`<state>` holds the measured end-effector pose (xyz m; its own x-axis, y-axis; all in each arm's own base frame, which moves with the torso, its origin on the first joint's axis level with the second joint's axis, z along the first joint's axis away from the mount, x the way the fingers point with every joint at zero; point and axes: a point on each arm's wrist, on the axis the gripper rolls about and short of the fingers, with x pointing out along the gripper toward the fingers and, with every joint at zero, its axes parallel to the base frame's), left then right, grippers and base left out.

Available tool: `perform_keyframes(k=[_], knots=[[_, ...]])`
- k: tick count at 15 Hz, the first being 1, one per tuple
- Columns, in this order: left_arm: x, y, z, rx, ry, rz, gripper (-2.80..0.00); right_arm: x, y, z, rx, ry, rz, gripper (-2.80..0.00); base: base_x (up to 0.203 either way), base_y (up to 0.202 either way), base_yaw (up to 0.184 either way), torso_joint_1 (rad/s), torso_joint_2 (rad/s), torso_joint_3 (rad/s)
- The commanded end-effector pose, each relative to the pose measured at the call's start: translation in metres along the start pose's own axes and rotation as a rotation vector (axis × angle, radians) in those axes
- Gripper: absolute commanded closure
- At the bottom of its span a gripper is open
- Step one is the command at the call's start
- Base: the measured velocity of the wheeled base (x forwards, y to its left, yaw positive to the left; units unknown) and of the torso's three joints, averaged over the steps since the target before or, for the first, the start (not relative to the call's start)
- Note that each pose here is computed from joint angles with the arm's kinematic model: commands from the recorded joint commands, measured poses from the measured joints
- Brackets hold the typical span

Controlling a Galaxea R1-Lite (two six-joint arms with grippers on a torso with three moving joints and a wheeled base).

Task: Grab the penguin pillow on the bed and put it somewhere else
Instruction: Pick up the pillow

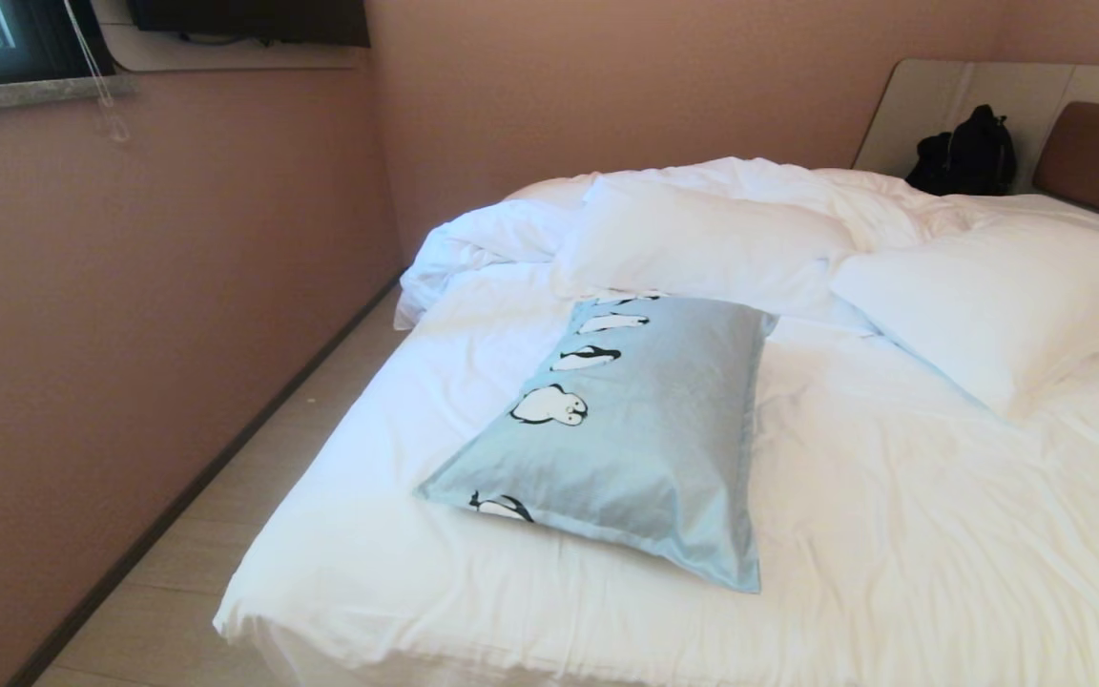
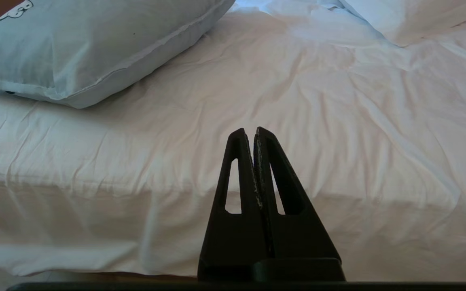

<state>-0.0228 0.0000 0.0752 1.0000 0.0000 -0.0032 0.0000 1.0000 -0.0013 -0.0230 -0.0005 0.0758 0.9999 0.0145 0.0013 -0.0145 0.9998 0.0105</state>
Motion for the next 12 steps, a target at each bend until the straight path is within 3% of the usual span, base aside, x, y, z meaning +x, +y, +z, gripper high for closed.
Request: perform_keyframes(k=[1, 9, 12], knots=[[0.0, 0.0, 0.0, 0.0, 0.0, 0.0, 0.0, 0.0, 0.0, 0.0, 0.0, 0.001, 0.001, 0.0, 0.0, 0.0, 0.0, 0.0, 0.0, 0.0], [0.0, 0.0, 0.0, 0.0, 0.0, 0.0, 0.0, -0.002, 0.0, 0.002, -0.014, 0.03, -0.004, 0.0, 0.0, 0.0, 0.0, 0.0, 0.0, 0.0], [0.0, 0.0, 0.0, 0.0, 0.0, 0.0, 0.0, -0.01, 0.0, 0.018, -0.013, 0.029, 0.009, 0.0, 0.0, 0.0, 0.0, 0.0, 0.0, 0.0]])
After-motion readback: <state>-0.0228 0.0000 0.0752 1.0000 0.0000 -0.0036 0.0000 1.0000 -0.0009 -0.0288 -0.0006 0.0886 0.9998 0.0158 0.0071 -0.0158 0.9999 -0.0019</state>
